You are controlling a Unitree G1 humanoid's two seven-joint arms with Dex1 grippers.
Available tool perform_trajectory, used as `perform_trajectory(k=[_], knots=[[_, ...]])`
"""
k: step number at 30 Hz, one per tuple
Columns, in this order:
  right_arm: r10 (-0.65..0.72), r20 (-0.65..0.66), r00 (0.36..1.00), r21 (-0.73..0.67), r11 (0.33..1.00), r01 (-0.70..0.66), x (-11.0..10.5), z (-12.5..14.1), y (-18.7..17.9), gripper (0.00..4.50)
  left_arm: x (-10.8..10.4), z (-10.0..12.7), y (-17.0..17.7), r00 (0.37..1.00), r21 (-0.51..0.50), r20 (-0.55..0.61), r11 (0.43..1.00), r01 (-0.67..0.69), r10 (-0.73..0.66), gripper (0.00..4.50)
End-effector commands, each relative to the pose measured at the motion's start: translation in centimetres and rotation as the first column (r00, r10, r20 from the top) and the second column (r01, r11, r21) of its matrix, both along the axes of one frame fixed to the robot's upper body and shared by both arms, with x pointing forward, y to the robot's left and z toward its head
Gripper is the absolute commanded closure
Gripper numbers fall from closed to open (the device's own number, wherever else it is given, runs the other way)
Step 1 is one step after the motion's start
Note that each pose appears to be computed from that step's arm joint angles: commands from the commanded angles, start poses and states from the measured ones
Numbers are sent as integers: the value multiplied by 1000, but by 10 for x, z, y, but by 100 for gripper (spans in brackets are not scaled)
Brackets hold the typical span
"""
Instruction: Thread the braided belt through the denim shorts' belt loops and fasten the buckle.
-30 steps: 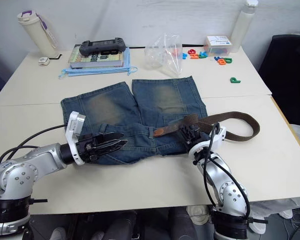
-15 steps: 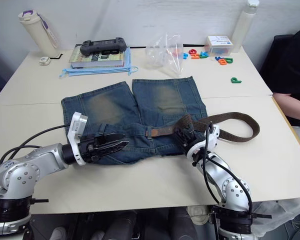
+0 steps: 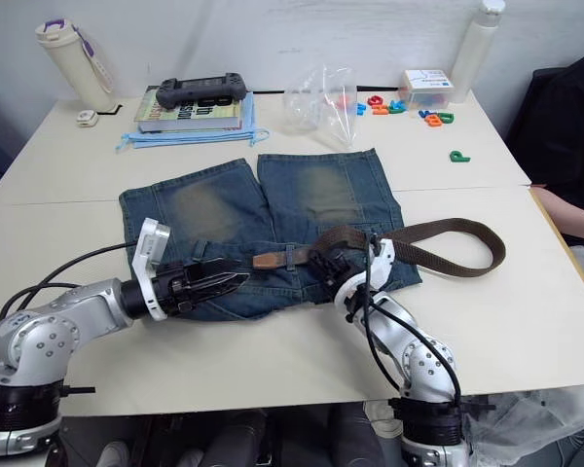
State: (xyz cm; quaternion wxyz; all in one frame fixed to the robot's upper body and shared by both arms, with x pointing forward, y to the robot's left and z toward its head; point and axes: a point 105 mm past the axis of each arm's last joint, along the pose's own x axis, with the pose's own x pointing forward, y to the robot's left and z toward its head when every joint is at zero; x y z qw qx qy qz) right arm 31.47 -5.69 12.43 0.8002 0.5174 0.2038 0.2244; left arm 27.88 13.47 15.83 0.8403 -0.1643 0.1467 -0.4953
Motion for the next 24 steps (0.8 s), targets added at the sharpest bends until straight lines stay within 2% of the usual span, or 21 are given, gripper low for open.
perform_trajectory(k=[1,4,10,19,24], knots=[[51,35,998,18,998,-52,-1,9,16,450,6,3,5,999,15,23,1000,-27,27,113],[53,36,998,19,998,-54,1,9,16,450,8,-4,11,998,23,-11,998,-54,54,113],[49,39,998,22,998,-50,3,9,14,450,18,-22,24,977,13,-156,990,-142,143,113],[52,57,997,9,999,-53,3,12,12,450,30,5,-5,944,-257,-325,957,-138,49,113],[46,61,997,3,999,-46,2,13,10,450,25,2,-7,929,-232,-368,964,-128,35,113]])
